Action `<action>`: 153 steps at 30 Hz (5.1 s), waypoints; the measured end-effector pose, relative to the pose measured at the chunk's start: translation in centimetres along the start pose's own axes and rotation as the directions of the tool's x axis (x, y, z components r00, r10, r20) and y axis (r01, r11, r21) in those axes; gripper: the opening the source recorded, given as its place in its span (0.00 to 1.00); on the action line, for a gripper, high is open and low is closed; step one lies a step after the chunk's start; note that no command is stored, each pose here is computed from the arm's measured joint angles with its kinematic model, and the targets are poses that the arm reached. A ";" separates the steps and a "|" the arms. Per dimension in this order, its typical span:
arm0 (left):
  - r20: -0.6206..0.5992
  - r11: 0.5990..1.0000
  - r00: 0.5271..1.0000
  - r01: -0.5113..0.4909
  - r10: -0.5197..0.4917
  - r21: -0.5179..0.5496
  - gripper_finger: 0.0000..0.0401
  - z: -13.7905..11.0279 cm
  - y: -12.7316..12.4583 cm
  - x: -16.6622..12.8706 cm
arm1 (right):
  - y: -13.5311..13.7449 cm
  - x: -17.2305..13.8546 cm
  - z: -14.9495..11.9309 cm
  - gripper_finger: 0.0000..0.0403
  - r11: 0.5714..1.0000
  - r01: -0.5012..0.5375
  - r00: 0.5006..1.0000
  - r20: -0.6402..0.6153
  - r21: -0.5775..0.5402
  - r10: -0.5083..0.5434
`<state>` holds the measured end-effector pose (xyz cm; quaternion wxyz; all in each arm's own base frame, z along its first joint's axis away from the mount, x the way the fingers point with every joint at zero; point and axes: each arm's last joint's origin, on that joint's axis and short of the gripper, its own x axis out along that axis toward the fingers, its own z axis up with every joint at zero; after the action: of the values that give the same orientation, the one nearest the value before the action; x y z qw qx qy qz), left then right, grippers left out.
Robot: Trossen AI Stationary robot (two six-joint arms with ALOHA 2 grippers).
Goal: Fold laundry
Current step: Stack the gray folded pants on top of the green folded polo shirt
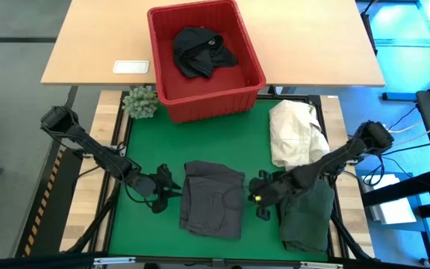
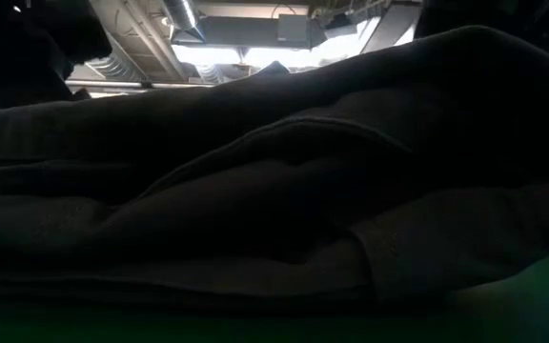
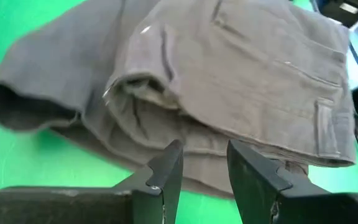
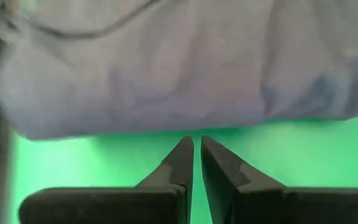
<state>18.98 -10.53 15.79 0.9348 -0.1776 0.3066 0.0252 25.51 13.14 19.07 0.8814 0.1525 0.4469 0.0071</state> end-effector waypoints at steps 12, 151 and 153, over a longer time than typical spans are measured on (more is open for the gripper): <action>-0.081 0.986 0.997 -0.017 0.004 -0.164 0.30 -1.4 2.3 0.6 | -3.5 0.8 -2.7 0.46 0.902 -0.310 0.946 0.195 0.301 0.260; -0.115 0.830 0.867 0.498 -0.485 0.250 0.43 20.6 -3.1 11.6 | 0.8 -18.7 -4.6 0.03 0.722 -0.265 0.964 0.181 0.639 0.194; -0.103 0.842 0.879 0.475 -0.465 0.255 0.50 20.7 -3.0 11.7 | 0.8 -18.7 -4.6 0.03 0.723 -0.265 0.964 0.186 0.638 0.189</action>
<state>40.59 -6.85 25.46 0.9218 -0.1173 0.2716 -0.2505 10.77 12.31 31.48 0.7863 0.5062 0.3505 -0.0509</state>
